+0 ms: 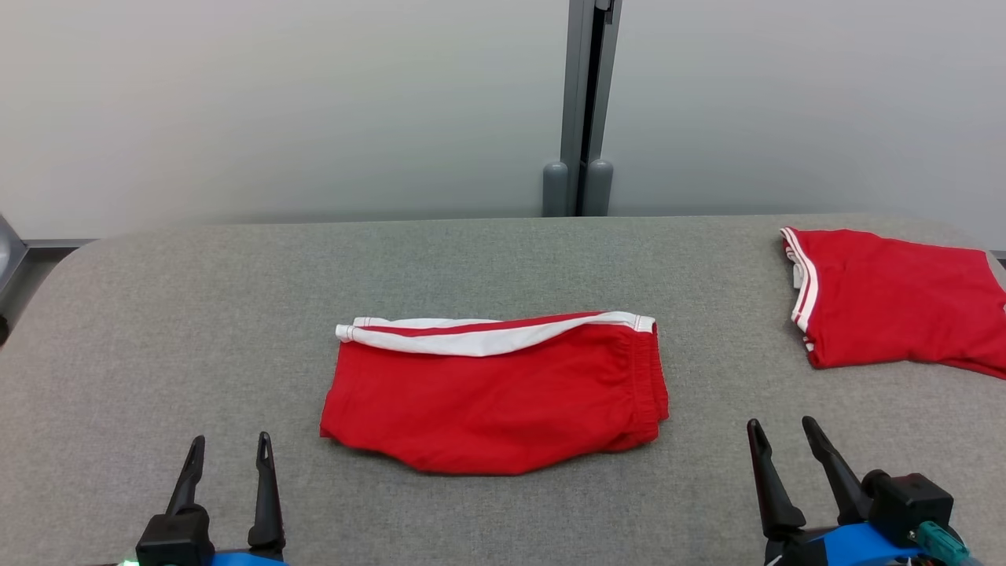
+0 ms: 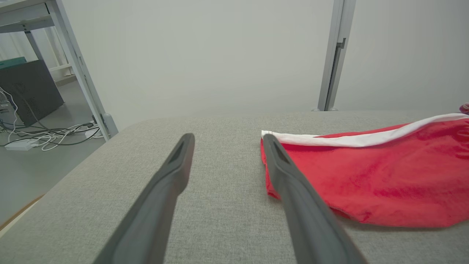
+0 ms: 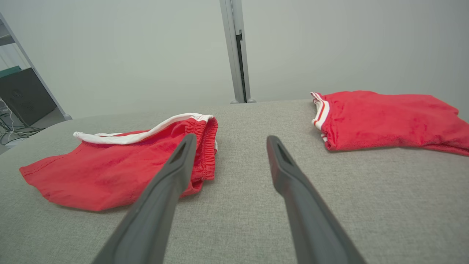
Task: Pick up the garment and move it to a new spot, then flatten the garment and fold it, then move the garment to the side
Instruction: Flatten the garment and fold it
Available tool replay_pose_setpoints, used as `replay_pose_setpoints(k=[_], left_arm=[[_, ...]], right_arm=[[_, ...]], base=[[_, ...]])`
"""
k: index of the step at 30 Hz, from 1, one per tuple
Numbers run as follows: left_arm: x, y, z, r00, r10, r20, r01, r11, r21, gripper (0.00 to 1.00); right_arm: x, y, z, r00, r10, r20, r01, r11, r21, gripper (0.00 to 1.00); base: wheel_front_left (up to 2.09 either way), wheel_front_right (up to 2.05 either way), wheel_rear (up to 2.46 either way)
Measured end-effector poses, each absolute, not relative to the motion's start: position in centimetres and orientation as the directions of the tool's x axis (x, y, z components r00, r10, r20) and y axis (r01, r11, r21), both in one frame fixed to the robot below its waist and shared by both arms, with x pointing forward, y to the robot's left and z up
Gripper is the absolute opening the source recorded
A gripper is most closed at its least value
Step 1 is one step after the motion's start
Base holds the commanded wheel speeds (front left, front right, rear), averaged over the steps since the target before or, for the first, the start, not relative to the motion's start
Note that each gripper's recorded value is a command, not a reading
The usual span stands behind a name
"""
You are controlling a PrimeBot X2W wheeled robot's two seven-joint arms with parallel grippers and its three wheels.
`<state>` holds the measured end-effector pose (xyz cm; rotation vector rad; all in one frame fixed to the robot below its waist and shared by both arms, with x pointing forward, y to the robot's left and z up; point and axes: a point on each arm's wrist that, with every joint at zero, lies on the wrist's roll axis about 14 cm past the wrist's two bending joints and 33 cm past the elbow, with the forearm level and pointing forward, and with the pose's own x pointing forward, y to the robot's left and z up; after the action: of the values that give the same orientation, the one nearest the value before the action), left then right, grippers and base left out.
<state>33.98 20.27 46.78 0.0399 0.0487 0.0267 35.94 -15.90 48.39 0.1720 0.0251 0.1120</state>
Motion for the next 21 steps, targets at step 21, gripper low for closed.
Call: replay_pose_setpoints(k=[21], left_arm=[[36.1, 20.0, 46.6, 0.998, 0.031, -0.054, -0.030, 0.999, 0.025, 1.00]], right_arm=[[45.4, -9.7, 50.3, 0.955, 0.292, -0.051, -0.287, 0.954, 0.092, 1.00]], base=[[0.00, 0.00, 0.00]])
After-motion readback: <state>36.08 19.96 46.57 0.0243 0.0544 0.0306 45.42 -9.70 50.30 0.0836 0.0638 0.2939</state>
